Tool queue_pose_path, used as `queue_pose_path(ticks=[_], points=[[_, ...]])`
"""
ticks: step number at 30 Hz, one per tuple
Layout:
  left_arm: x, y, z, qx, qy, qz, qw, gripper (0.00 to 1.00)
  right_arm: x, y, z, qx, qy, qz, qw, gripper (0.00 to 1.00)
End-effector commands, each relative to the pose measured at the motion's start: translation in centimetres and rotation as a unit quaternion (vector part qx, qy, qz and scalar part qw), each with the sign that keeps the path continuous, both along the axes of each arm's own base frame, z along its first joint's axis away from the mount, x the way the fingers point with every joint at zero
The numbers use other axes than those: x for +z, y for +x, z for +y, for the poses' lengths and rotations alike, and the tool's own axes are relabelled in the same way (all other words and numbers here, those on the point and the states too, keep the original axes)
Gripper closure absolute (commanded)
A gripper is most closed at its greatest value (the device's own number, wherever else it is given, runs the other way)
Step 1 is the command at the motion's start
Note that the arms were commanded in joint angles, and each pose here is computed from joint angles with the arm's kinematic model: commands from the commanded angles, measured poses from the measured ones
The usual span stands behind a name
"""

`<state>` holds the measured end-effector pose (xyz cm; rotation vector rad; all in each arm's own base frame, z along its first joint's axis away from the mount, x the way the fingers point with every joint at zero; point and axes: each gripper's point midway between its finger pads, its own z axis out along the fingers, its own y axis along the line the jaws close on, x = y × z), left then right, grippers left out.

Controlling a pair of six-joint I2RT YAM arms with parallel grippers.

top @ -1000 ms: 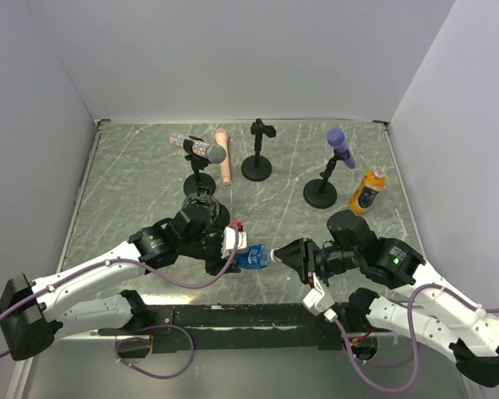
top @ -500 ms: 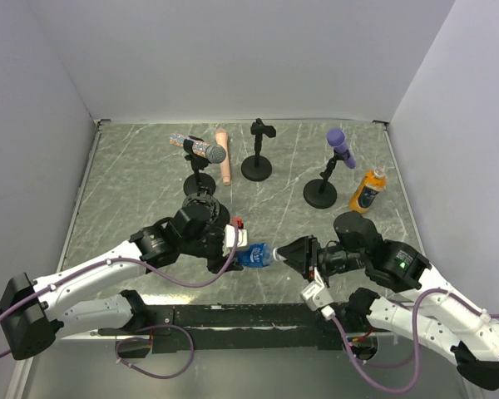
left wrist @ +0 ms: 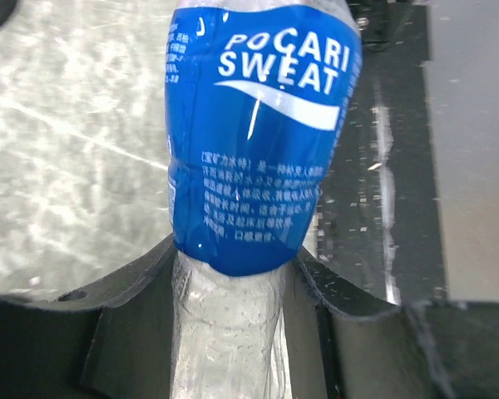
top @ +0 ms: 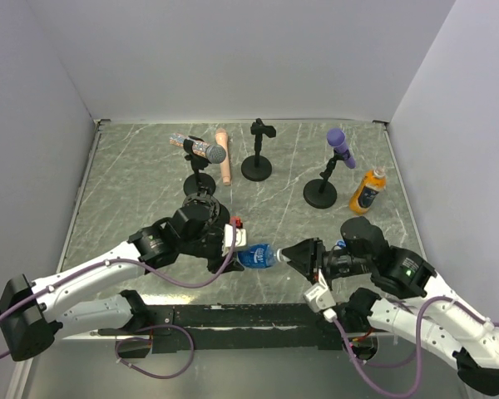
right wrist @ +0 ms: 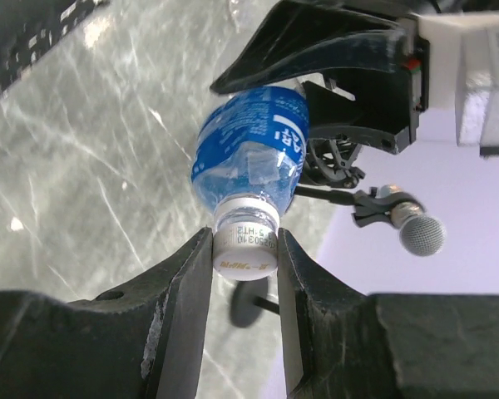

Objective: Unscrew the bottle caps

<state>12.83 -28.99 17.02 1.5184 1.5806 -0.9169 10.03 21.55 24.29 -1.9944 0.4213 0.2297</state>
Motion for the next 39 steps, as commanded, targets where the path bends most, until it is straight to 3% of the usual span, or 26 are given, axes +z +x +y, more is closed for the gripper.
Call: queue_pose_path(ticks=[1,6,12,27,32,35,37,39], points=[[-1.1,0.3,0.7,0.038,0.020,0.057,0.997,0.99,-0.1,-0.4,-0.3,0.034,-0.022,-0.042,0.998,0.80],[0.2,0.2,-1.0,0.032,-0.021,0.084,0.996,0.99,3.7,1.4,1.5,-0.006,-0.010,0.020,1.000,0.76],[-0.3,0.9,-1.9,0.042,-0.033,0.092,0.994,0.99,2.8,0.5,1.6,0.012,-0.031,0.058,0.998,0.73],[-1.0,1.5,-2.2,0.055,-0.031,0.096,0.993,0.99,3.3,0.6,1.9,-0.015,-0.018,0.107,0.994,0.44],[-1.0,1.5,-2.1,0.055,-0.030,0.092,0.994,0.99,5.0,1.4,2.5,-0.052,0.015,0.134,0.989,0.29],[-1.1,1.5,-1.8,0.061,-0.030,0.085,0.994,0.99,6.5,2.1,2.7,-0.103,0.034,0.229,0.967,0.23],[-1.1,1.8,-1.5,0.068,-0.034,0.072,0.995,0.99,7.9,2.9,2.7,-0.151,0.048,0.330,0.931,0.20],[-0.9,2.2,-1.1,0.081,-0.039,0.057,0.994,0.99,9.3,3.6,2.4,-0.187,0.055,0.442,0.876,0.20]])
